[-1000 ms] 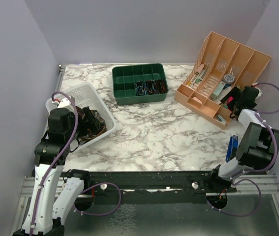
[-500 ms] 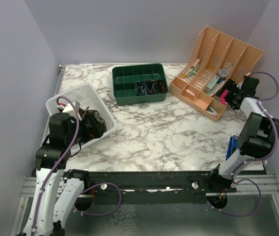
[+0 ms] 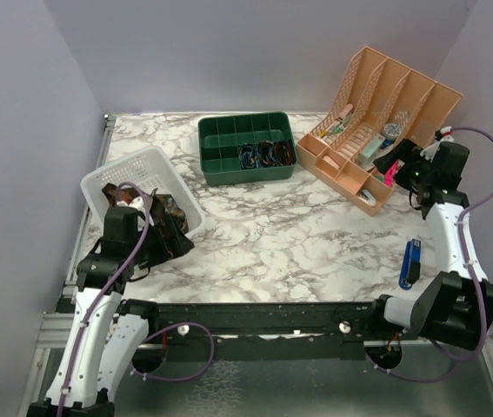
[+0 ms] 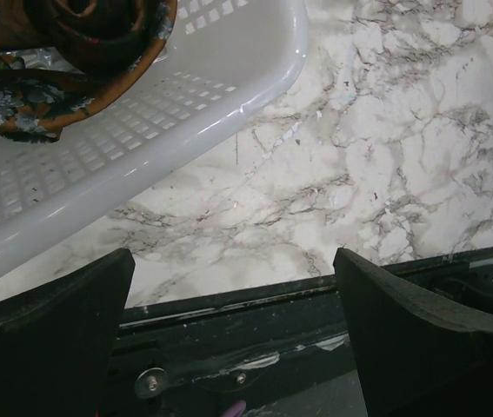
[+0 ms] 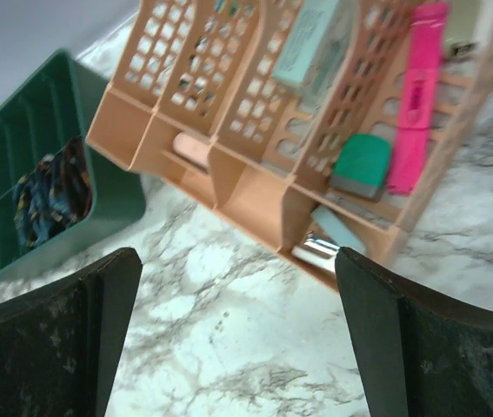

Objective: Roll the ties
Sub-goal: Move the bin to the corner of the board.

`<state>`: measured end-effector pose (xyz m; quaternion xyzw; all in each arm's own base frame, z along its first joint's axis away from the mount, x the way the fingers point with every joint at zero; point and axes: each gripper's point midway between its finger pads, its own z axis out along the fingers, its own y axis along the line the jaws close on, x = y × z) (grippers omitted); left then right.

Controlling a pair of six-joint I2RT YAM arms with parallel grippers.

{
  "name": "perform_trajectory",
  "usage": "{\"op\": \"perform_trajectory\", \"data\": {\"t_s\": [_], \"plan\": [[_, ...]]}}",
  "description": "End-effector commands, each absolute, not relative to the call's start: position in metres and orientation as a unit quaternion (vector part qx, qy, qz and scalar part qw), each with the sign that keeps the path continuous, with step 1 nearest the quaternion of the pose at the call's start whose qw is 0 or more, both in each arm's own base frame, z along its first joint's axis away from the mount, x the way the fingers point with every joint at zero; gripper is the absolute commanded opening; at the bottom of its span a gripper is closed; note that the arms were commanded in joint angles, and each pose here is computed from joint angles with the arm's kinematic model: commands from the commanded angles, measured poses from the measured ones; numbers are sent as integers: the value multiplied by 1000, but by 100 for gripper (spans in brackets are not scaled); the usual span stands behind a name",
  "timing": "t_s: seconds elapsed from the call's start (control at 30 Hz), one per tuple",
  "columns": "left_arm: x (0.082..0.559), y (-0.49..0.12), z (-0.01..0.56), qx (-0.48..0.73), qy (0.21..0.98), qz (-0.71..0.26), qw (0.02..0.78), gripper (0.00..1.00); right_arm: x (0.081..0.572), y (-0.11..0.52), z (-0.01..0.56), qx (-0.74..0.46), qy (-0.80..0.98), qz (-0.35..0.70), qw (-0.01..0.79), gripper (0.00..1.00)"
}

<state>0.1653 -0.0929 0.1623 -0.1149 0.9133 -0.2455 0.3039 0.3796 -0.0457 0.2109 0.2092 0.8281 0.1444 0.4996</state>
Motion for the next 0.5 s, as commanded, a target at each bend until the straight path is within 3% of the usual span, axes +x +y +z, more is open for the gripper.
{"op": "perform_trajectory", "data": {"t_s": [0.0,0.2,0.47], "plan": [[169,-79,148,-146,913,-212,316,99,365,7,217,140,829,276,466,100],[190,-70,148,-184,909,-189,322,99,365,79,254,35,804,368,466,100],[232,-40,138,-249,908,-97,322,99,358,201,252,-94,815,401,408,100]]}}
